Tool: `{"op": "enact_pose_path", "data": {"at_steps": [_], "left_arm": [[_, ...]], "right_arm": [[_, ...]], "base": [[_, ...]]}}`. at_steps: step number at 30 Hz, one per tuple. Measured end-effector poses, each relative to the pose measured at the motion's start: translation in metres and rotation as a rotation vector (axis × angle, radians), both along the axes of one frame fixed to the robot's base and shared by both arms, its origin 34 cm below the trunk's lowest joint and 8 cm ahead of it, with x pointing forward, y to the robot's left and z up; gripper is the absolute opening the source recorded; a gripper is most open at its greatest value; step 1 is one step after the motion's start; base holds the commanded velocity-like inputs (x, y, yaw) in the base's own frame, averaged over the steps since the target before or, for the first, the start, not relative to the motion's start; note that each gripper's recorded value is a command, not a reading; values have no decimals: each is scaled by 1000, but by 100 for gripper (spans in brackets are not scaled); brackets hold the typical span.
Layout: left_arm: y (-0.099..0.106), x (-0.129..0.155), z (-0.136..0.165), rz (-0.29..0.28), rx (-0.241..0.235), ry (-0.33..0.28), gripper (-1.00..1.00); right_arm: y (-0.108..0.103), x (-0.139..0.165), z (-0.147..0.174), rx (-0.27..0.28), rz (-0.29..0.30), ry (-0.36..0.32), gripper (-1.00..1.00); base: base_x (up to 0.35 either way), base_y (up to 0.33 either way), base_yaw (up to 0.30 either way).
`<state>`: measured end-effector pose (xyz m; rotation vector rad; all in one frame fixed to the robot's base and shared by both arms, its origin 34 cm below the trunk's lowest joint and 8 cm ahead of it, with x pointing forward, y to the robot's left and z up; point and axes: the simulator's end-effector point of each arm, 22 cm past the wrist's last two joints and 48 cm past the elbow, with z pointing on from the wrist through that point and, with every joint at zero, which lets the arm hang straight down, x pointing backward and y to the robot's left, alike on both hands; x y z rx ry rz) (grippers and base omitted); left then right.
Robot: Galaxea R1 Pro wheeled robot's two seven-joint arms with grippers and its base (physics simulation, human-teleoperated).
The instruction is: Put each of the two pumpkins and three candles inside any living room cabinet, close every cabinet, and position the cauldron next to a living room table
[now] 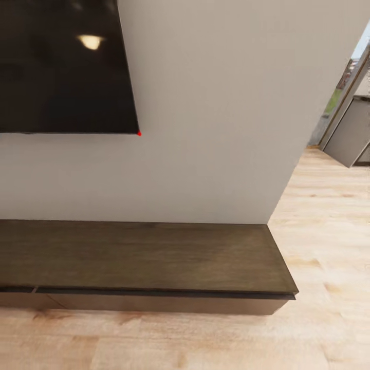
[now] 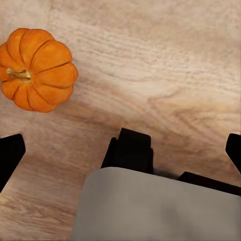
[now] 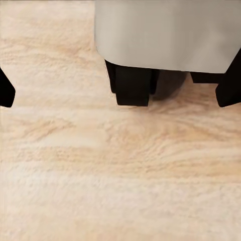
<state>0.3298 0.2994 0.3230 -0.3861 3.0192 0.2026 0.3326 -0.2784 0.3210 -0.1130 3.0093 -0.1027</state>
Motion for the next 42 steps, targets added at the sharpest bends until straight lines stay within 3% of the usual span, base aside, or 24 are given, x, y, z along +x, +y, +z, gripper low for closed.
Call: {"op": "enact_pose_path", "data": {"at_steps": [14, 25, 26, 27, 30, 33, 34, 36, 39, 42], "left_arm": [[0, 0, 0, -2, 0, 0, 100], [5, 1, 0, -3, 8, -3, 100], [5, 5, 1, -2, 12, -20, 100], [2, 34, 4, -6, 3, -114, 100], [-36, 89, 13, -58, -179, -231, 100], [-84, 160, 44, -160, -422, -367, 100], [-92, 173, 52, -185, -463, -390, 100], [-141, 229, 100, -297, -680, -478, 100], [-193, 269, 151, -359, -885, -494, 100], [-240, 302, 199, -395, -1029, -483, 100]], "right_arm": [[0, 0, 0, 0, 3, 1, 100], [2, 0, 0, 3, 3, -1, 100], [4, 2, 0, 4, 7, -7, 100], [4, 9, 1, 7, 14, -41, 100], [6, 14, 2, 8, 19, -54, 100], [4, 16, 2, 6, 21, -61, 100], [4, 16, 2, 5, 21, -61, 100], [4, 16, 2, 5, 21, -61, 100], [4, 16, 2, 5, 22, -60, 100], [3, 16, 2, 4, 23, -61, 100]], "base": [[-311, 0, 0], [-33, 0, 0], [0, 0, 0], [0, 0, 0], [0, 0, 0], [0, 0, 0], [0, 0, 0], [0, 0, 0], [0, 0, 0], [0, 0, 0]]}}
